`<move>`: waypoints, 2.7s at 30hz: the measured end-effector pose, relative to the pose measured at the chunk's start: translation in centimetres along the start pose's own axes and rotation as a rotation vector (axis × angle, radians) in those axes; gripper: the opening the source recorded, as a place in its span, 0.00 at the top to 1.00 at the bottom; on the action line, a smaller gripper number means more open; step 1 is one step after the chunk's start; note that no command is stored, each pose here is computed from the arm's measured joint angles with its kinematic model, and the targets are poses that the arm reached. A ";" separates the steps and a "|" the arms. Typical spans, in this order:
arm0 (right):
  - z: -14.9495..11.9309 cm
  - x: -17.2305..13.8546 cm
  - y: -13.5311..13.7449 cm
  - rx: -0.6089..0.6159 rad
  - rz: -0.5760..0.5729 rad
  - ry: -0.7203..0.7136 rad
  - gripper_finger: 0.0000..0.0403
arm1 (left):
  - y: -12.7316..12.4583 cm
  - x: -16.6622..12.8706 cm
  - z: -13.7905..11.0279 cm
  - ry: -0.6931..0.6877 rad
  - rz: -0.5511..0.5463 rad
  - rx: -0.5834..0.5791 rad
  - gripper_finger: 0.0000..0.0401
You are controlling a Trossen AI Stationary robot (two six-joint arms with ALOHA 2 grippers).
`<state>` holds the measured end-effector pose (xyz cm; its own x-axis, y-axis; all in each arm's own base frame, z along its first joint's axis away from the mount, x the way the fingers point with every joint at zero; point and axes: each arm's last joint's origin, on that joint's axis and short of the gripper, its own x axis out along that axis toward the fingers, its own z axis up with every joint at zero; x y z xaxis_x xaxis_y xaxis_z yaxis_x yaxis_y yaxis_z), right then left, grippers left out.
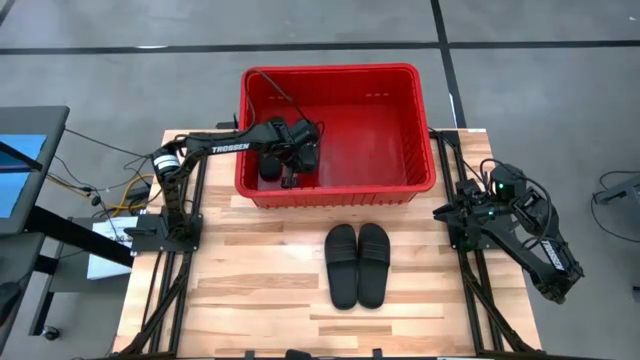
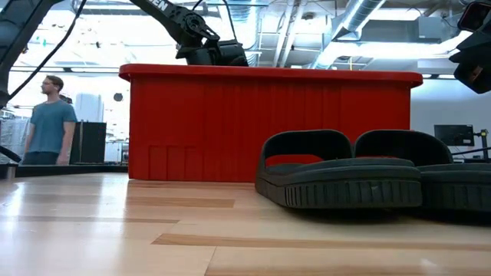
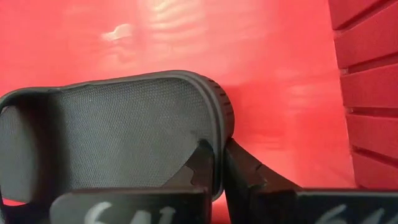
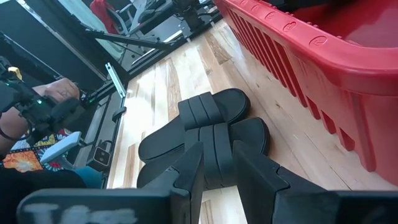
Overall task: Pick and place slides into bin
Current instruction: Put the left slide into the bin
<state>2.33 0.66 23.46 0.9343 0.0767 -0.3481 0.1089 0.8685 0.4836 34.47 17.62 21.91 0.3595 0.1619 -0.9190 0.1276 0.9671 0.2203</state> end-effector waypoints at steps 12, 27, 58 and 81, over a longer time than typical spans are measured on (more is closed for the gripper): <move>0.0 0.0 0.0 -0.001 0.000 0.000 0.81 | -0.4 0.8 -0.6 0.009 -0.007 -0.003 1.00; 0.0 0.0 0.0 -0.001 0.000 0.000 0.81 | -0.3 0.8 -0.4 -0.005 0.002 -0.003 1.00; 0.0 0.0 0.0 -0.001 0.000 0.000 0.81 | 0.0 0.8 0.0 -0.066 0.016 0.017 1.00; 0.0 0.0 0.0 -0.001 0.000 -0.001 0.81 | -0.1 0.8 0.0 -0.062 0.014 0.007 1.00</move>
<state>2.32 0.66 23.47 0.9345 0.0766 -0.3476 0.1084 0.8689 0.4830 34.76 17.68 21.15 0.4180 0.1623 -0.8938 0.1286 0.9634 0.2351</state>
